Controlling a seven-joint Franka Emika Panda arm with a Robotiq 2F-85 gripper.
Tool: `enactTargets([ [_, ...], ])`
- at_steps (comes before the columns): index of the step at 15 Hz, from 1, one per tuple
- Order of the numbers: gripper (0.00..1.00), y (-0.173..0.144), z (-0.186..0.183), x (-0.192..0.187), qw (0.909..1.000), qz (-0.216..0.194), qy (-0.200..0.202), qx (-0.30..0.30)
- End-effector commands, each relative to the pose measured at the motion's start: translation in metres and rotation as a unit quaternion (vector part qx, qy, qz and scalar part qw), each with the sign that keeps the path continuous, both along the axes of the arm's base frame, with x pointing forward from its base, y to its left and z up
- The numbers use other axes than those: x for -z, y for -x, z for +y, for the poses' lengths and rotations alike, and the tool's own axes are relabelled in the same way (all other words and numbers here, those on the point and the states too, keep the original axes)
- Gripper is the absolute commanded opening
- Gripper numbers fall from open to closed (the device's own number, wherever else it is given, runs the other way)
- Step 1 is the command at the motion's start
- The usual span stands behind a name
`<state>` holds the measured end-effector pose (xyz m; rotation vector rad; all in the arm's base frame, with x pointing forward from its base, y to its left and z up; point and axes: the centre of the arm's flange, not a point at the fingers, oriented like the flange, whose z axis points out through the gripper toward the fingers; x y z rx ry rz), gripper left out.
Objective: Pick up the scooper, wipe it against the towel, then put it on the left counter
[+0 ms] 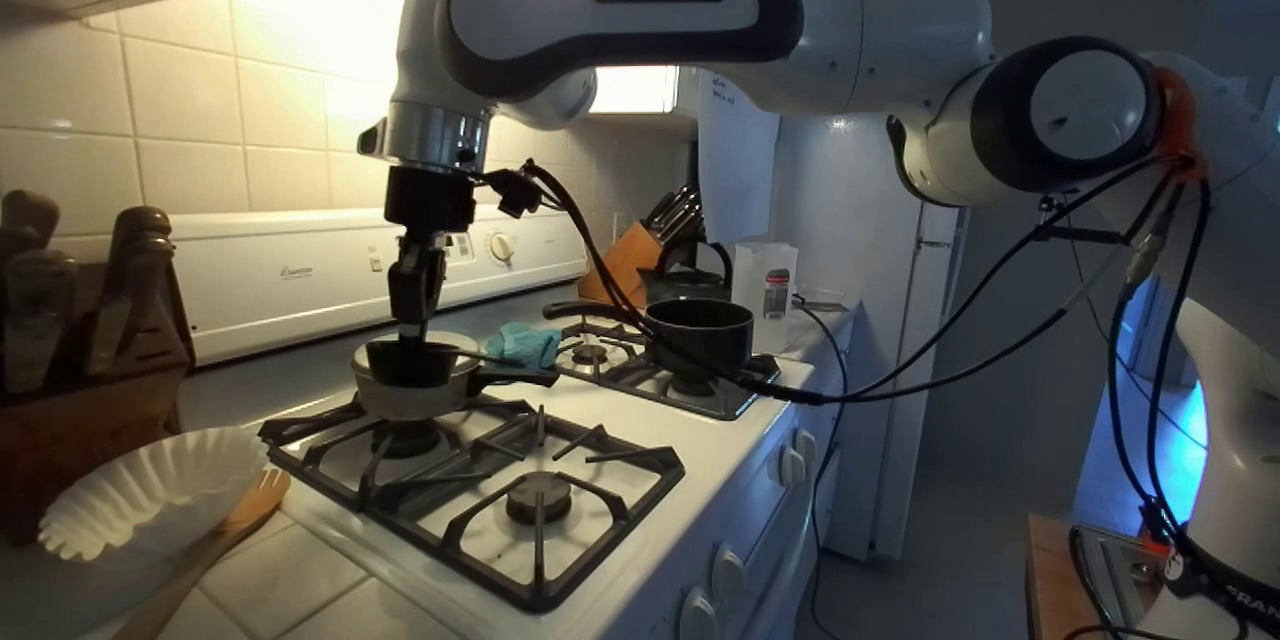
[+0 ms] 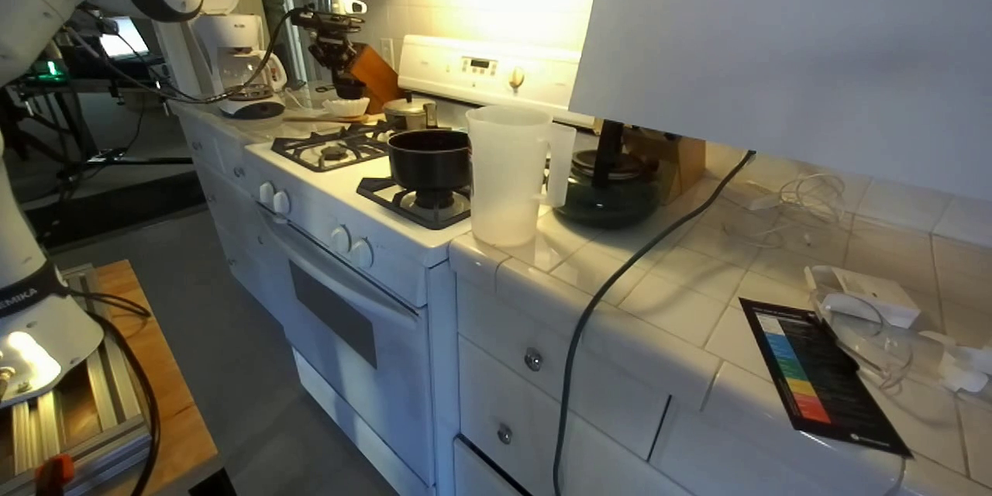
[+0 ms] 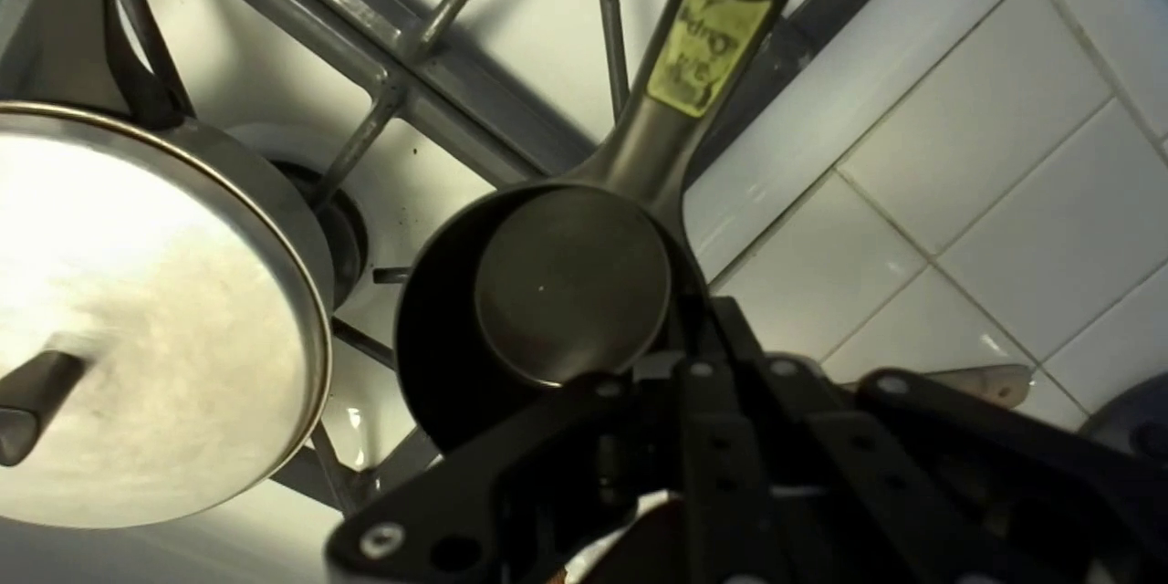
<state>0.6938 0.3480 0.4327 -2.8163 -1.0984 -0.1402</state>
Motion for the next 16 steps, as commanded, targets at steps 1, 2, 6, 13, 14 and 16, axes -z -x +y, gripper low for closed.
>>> enactTargets([
  [1, 0.01, -0.022, 0.02, 0.017, 0.9998, -0.002, 0.021, -0.002],
  [2, 0.01, -0.022, 0.021, 0.022, 0.9997, 0.002, 0.026, -0.003],
  [6, 0.01, -0.028, 0.017, 0.037, 0.9988, -0.013, 0.046, 0.012],
  [13, 0.01, -0.037, 0.043, 0.043, 0.9955, -0.048, 0.069, -0.044],
  [14, 0.01, -0.036, 0.05, 0.044, 0.9943, -0.054, 0.07, -0.059],
  [16, 0.01, -0.032, 0.067, 0.043, 0.9912, -0.065, 0.07, -0.092],
])
